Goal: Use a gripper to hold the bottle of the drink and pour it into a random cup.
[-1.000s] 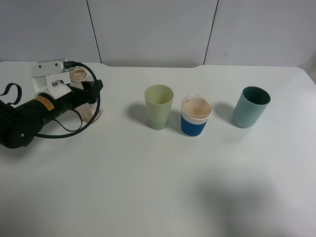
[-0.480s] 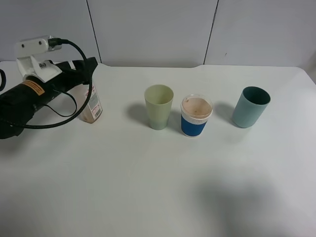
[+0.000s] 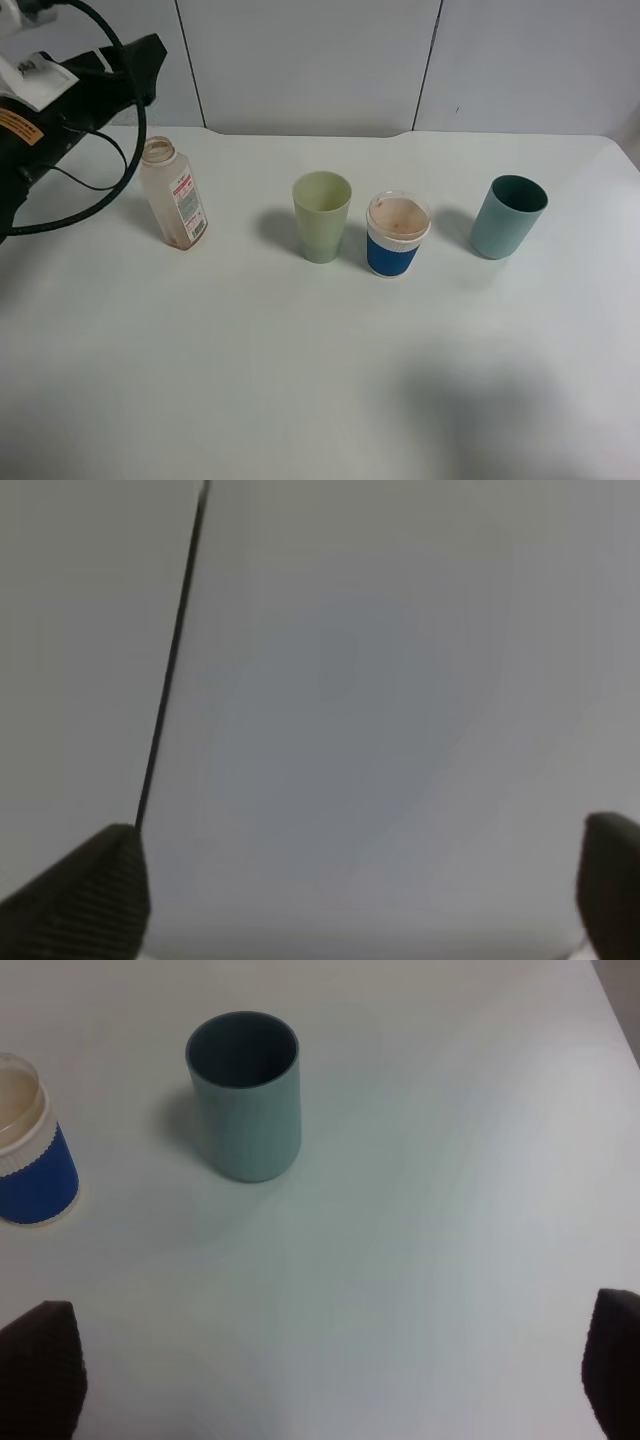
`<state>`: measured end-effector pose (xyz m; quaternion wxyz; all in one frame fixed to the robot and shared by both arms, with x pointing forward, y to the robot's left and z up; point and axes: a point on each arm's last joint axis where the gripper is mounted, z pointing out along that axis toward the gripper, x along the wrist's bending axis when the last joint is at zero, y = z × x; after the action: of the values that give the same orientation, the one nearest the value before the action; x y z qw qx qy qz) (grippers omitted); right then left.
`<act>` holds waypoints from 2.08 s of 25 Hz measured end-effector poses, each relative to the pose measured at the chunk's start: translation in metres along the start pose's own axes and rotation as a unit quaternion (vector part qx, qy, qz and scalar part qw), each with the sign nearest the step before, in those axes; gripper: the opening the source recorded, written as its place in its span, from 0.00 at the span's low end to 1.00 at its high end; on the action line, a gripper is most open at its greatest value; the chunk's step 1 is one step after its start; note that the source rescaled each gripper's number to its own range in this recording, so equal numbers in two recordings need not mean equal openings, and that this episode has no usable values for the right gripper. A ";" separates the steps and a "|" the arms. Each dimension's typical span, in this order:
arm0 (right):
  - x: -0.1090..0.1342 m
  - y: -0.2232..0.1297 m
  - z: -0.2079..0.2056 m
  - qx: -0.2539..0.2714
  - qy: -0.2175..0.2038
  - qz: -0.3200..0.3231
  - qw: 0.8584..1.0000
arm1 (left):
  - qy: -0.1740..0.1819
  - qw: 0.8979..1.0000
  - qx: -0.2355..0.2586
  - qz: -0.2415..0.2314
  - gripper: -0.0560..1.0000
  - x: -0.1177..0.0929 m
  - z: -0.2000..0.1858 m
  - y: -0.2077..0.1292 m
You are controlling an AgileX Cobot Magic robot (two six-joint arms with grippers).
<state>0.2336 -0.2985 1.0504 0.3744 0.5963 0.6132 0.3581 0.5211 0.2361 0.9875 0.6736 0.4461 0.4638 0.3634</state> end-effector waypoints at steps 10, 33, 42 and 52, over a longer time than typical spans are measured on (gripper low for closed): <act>0.000 0.000 0.000 0.000 0.000 0.000 1.000 | -0.012 0.997 -0.076 -0.001 0.99 -0.015 -0.012 0.049; 0.000 0.000 0.000 0.000 0.000 0.000 1.000 | 0.033 0.994 -0.070 0.073 0.94 -0.039 -0.103 0.151; 0.000 0.000 0.000 0.000 0.000 0.000 1.000 | 0.044 0.994 -0.061 0.073 0.94 -0.046 -0.132 0.162; 0.000 0.000 0.000 0.000 0.000 0.000 1.000 | 0.076 0.987 -0.052 0.131 0.94 -0.052 -0.176 0.170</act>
<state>0.2337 -0.2985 1.0505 0.3747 0.5962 0.6130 0.3584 0.3251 0.2929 1.1329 0.6054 0.4388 0.4316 0.5046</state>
